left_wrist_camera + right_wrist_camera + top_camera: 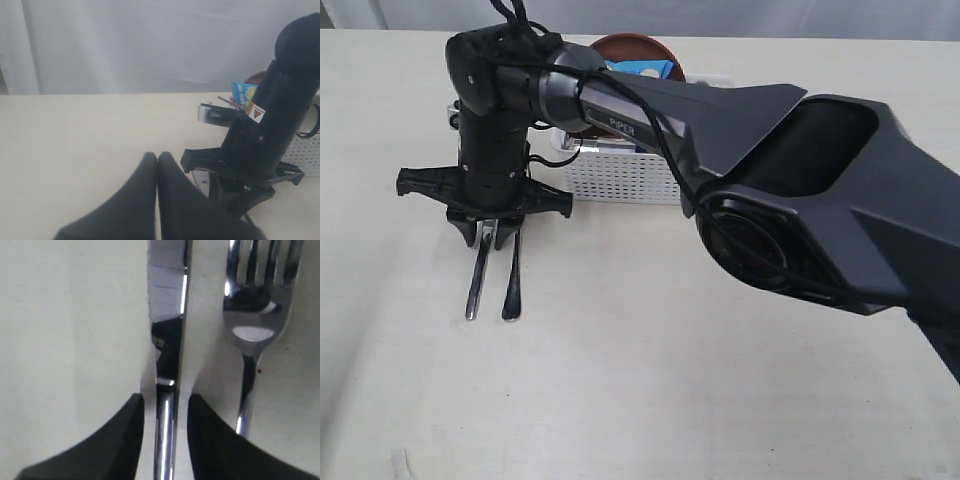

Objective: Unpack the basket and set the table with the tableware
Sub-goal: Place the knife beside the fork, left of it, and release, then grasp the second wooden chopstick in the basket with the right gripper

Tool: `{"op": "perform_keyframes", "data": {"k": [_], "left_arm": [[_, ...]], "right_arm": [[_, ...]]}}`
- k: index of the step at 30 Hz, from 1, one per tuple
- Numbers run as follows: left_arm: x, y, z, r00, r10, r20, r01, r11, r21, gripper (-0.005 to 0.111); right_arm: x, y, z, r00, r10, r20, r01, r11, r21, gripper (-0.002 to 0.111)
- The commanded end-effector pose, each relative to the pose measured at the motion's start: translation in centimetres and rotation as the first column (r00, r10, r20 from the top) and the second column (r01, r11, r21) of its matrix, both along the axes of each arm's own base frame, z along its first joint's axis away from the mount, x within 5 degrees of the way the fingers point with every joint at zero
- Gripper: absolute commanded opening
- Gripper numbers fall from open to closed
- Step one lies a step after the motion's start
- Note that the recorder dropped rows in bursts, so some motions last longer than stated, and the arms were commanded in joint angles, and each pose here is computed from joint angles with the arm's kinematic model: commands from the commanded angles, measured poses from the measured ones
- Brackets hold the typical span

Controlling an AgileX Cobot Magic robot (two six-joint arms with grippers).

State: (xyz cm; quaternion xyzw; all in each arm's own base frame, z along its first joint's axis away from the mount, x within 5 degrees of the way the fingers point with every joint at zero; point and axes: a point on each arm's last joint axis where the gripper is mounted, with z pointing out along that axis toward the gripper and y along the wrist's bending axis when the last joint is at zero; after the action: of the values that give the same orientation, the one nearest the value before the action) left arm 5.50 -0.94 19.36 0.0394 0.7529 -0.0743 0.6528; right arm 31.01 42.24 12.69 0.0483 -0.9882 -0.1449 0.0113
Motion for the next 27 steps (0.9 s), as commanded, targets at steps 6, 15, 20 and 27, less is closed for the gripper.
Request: {"op": "perform_keyframes", "data": {"k": [6,15,20,27], "left_arm": [[0.0,0.0,0.0,1.000,-0.001,0.010,0.001,1.000,-0.008,0.000],[0.0,0.0,0.0,1.000,-0.001,0.010,0.001,1.000,-0.008,0.000],[0.0,0.0,0.0,1.000,-0.001,0.010,0.001,1.000,-0.008,0.000],[0.0,0.0,0.0,1.000,-0.001,0.010,0.001,1.000,-0.008,0.000]], "right_arm": [[-0.5,0.0,4.4,0.993,0.107,0.042,-0.110,0.989,0.094,0.033],[-1.7,-2.3,14.8,0.759,0.528,0.381,-0.583,0.812,0.036,0.033],[-0.8,-4.5,18.0,0.604,0.619,0.502,-0.604,0.767,-0.219,0.033],[3.0,-7.6,17.5,0.565,0.664,0.490,-0.544,0.746,-0.384,0.033]]}}
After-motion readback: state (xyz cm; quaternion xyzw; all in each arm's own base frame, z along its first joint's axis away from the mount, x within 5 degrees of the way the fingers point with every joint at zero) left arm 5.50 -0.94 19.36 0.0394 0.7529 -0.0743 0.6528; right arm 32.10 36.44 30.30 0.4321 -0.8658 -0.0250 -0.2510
